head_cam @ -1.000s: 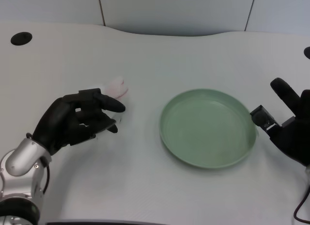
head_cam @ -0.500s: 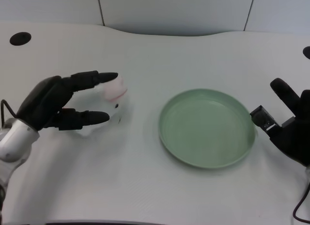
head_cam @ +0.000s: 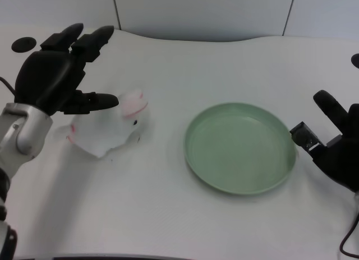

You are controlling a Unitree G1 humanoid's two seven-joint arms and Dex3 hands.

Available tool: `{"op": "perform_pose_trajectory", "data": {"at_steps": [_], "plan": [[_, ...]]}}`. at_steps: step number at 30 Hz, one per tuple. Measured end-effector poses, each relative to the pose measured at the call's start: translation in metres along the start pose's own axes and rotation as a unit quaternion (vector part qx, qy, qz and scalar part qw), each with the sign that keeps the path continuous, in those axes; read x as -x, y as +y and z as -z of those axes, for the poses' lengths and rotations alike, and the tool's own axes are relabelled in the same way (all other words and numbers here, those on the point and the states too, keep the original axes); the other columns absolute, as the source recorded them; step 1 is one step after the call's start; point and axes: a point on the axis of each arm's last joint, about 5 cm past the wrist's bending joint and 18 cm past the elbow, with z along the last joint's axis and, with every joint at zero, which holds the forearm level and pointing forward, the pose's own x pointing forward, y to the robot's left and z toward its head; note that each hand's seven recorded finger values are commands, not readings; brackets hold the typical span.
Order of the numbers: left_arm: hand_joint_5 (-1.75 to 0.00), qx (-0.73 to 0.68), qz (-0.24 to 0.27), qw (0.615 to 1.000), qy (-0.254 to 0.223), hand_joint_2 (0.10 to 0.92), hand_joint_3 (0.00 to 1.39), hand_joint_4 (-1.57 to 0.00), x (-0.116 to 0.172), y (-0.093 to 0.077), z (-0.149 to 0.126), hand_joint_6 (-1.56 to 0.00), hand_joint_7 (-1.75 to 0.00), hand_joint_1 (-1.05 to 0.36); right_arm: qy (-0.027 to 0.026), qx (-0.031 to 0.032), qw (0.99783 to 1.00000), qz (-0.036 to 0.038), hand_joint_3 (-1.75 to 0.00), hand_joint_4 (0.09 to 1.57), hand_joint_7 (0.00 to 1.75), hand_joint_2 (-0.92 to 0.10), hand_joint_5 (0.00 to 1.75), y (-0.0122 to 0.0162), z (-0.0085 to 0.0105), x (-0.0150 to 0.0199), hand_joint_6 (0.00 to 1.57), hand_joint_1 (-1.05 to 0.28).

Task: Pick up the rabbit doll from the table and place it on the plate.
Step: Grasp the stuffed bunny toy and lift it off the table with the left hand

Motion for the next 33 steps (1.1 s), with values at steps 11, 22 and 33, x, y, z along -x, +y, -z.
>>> {"op": "perform_pose_trajectory", "data": {"at_steps": [11, 22, 33], "plan": [[0.0, -0.014, 0.128, 0.981, 0.142, 0.921, 0.27, 0.0, -0.008, -0.029, -0.014, 0.0, 0.0, -1.03, -0.0019, 0.0016, 1.0, 0.0009, -0.33, 0.63, 1.52, -0.92, 1.75, 0.0, -0.0004, 0.0001, 0.68, -0.68], [-1.72, 0.026, 0.186, 0.964, 0.186, 0.921, 0.25, 0.0, -0.009, -0.041, -0.024, 0.0, -1.59, -1.02, -0.002, 0.0009, 1.0, 0.0003, -0.32, 0.63, 1.46, -0.92, 1.75, 0.0002, 0.0001, -0.0003, 0.71, -0.68], [-1.75, 0.037, 0.219, 0.952, 0.211, 0.921, 0.21, 0.0, -0.01, -0.047, -0.031, 0.0, -1.75, -1.02, -0.0022, 0.001, 1.0, -0.0006, -0.33, 0.61, 1.45, -0.92, 1.75, 0.0002, 0.0001, -0.0002, 0.71, -0.68]]}}
